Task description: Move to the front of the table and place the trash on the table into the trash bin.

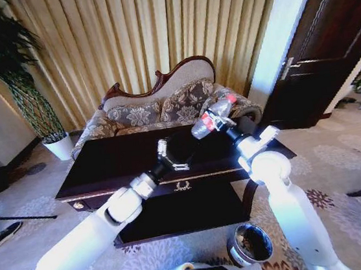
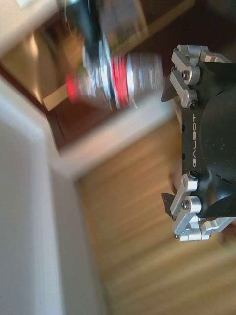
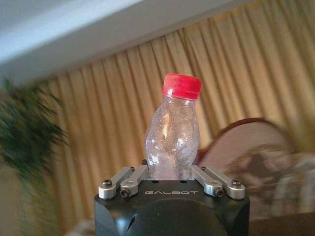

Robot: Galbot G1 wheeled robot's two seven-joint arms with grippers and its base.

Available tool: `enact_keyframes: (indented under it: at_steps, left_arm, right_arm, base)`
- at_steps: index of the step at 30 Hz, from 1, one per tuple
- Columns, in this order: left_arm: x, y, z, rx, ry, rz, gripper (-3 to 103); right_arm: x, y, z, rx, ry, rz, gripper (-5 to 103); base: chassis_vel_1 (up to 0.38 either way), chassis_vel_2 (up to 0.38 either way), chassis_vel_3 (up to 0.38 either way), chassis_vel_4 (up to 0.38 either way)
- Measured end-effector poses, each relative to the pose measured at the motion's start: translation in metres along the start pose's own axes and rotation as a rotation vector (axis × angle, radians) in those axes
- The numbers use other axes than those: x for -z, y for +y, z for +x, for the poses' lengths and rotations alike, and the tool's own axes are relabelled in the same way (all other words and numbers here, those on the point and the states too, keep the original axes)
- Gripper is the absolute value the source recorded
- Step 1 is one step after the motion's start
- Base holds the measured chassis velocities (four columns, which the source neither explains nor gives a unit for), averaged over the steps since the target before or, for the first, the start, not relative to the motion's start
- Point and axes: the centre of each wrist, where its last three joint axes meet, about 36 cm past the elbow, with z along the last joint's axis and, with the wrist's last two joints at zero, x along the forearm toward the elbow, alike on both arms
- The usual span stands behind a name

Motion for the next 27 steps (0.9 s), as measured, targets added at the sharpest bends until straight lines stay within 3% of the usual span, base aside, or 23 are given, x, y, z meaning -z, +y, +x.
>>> enact_keyframes:
  at_steps: [2,3,6,7,10,11,15,20,27]
  left_arm:
    - [0.000,0.018,0.009,0.138,0.049,0.016,100]
    - [0.000,0.018,0.009,0.138,0.049,0.016,100]
    - [-0.009,0.037,0.033,0.297,0.130,0.029,100]
    - [-0.009,0.037,0.033,0.297,0.130,0.029,100]
    - [-0.013,0.052,0.057,0.449,0.237,0.067,100]
    - [-0.013,0.052,0.057,0.449,0.237,0.067,100]
    - [-0.005,0.072,0.084,0.578,0.305,0.134,100]
    - [0.008,0.081,0.116,0.616,0.363,0.188,100]
    - [0.017,0.075,0.152,0.628,0.412,0.242,100]
  right_arm:
    - [-0.013,-0.007,0.012,-0.047,0.037,0.085,21]
    - [-0.013,-0.007,0.012,-0.047,0.037,0.085,21]
    - [-0.028,-0.012,0.029,-0.089,0.074,0.175,21]
    - [-0.028,-0.012,0.029,-0.089,0.074,0.175,21]
    - [-0.029,-0.011,0.048,-0.104,0.086,0.224,21]
    - [-0.029,-0.011,0.048,-0.104,0.086,0.224,21]
    - [-0.026,-0.012,0.068,-0.121,0.085,0.260,21]
    - [-0.025,-0.010,0.088,-0.138,0.088,0.266,21]
    - [-0.028,-0.004,0.102,-0.151,0.103,0.260,21]
  base:
    - [0.000,0.000,0.000,0.000]
    - [0.000,0.000,0.000,0.000]
    - [0.000,0.000,0.000,0.000]
    - [0.000,0.000,0.000,0.000]
    - [0.000,0.000,0.000,0.000]
    - [0.000,0.000,0.000,0.000]
    - [0.000,0.000,0.000,0.000]
    - [0.000,0.000,0.000,0.000]
    - [0.000,0.000,0.000,0.000]
